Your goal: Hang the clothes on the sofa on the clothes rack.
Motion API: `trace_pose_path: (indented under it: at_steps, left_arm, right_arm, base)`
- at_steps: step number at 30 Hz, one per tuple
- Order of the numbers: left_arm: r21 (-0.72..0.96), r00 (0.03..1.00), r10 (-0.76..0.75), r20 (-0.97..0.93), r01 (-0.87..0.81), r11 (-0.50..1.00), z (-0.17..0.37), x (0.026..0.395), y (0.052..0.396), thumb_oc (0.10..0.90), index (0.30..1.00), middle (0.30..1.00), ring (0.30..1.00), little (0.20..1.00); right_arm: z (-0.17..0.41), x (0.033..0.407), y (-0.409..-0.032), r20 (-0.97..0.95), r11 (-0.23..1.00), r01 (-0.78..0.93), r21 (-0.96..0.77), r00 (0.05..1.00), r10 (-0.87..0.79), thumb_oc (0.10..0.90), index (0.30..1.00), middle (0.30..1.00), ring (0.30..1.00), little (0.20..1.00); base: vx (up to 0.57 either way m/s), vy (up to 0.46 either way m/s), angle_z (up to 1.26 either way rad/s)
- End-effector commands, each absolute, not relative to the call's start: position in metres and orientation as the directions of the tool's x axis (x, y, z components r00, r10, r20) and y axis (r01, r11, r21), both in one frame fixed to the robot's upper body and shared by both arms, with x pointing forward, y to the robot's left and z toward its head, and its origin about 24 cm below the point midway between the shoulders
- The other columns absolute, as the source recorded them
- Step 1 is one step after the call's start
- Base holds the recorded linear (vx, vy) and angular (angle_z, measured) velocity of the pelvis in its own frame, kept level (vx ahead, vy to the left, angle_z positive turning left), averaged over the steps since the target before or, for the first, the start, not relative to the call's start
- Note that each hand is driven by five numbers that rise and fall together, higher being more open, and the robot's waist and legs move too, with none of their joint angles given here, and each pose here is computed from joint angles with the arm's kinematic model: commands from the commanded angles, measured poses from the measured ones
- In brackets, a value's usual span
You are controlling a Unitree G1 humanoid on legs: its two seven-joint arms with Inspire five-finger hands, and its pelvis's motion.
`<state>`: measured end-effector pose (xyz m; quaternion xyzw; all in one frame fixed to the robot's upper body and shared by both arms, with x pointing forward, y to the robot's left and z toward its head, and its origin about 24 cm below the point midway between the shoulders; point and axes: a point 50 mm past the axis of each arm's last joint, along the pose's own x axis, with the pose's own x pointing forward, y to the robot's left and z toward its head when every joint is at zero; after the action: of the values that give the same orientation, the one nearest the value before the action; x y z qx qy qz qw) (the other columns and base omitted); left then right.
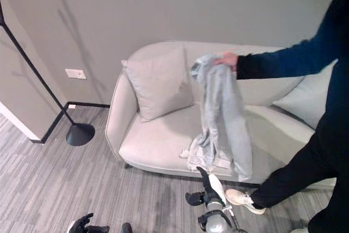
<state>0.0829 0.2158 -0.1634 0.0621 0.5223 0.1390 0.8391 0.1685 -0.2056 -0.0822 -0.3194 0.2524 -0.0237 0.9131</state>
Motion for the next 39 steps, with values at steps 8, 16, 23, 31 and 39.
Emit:
trace_pose_path:
  at_steps: [8, 16, 23, 31, 39]
  left_arm:
    - [0.203, 0.432, 0.228, -0.873, -0.103, 0.974, -0.167, 0.091, 0.188, 0.800, 0.900, 0.900, 0.900, 0.900]
    - [0.251, 0.491, 0.240, -0.837, -0.045, 0.967, -0.160, 0.113, 0.198, 0.800, 0.900, 0.900, 0.900, 0.900]
    - [0.285, 0.504, 0.266, -0.822, -0.041, 0.958, -0.158, 0.118, 0.203, 0.800, 0.900, 0.900, 0.900, 0.900]
    - [0.270, 0.472, 0.311, -0.825, -0.153, 0.951, -0.160, 0.107, 0.202, 0.800, 0.900, 0.900, 0.900, 0.900]
    - [0.233, 0.430, 0.262, -0.864, -0.121, 0.965, -0.167, 0.091, 0.179, 0.800, 0.900, 0.900, 0.900, 0.900]
  right_arm:
    - [-0.035, 0.210, -0.189, -0.181, 0.807, -0.019, -0.591, 0.977, -0.110, 0.800, 0.900, 0.900, 0.900, 0.900]
    - [-0.018, 0.226, -0.220, -0.062, 0.758, 0.209, -0.617, 0.948, -0.312, 0.800, 0.900, 0.900, 0.900, 0.900]
    - [-0.023, 0.220, -0.222, -0.089, 0.772, 0.225, -0.595, 0.935, -0.342, 0.800, 0.900, 0.900, 0.900, 0.900]
    - [-0.030, 0.217, -0.195, -0.138, 0.790, 0.045, -0.611, 0.977, -0.162, 0.800, 0.900, 0.900, 0.900, 0.900]
    - [-0.037, 0.183, -0.234, -0.112, 0.704, 0.224, -0.674, 0.911, -0.397, 0.800, 0.900, 0.900, 0.900, 0.900]
  base:
    - [0.00, 0.004, -0.01]
    - [0.03, 0.118, 0.08]
    - [0.12, -0.320, 0.25]
    - [0.06, -0.346, 0.08]
    - [0.06, -0.042, 0.11]
